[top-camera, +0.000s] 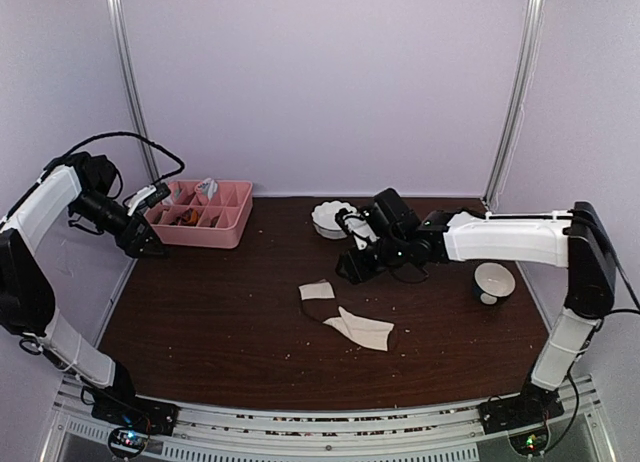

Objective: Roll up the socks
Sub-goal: Adjust the sock at the center of the board.

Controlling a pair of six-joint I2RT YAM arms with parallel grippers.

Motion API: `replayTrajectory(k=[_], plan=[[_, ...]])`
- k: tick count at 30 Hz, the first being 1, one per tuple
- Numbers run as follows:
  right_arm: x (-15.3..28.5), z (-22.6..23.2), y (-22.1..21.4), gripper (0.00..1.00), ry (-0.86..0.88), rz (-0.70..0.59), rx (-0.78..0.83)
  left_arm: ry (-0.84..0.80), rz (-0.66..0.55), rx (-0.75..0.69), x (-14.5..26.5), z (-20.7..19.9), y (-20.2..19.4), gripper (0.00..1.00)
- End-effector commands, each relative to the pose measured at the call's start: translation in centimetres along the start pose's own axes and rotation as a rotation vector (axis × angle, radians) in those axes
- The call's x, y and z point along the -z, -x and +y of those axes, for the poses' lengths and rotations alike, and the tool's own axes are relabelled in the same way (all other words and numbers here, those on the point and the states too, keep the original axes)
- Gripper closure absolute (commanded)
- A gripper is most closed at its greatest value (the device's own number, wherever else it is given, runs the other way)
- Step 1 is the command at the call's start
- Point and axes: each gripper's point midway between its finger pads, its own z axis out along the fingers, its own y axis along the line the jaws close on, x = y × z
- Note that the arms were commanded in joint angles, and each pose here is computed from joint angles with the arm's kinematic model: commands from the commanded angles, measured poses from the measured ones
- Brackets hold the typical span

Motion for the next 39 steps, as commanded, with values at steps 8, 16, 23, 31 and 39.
replayTrajectory(k=[8,16,23,31,39], plan=[[-8.9,-0.6,-0.4,0.49,0.315,0.087,-0.315,0.003,-0.034,0.005,0.2,0.0,0.9,0.02],[-11.4,0.3,0.0,0.50,0.506,0.098,-0.414,0.008,-0.037,0.014,0.6,0.5,1.8,0.02],[-10.7,2.1,1.3,0.55,0.651,0.090,-0.475,-0.009,-0.042,0.041,0.0,1.4,2.2,0.02],[-7.5,3.3,3.2,0.63,0.742,0.018,-0.495,-0.023,-0.050,0.072,-0.7,2.1,2.6,0.02],[-8.4,4.7,0.8,0.66,0.721,0.081,-0.467,-0.019,-0.047,0.064,-0.7,2.1,2.5,0.02]])
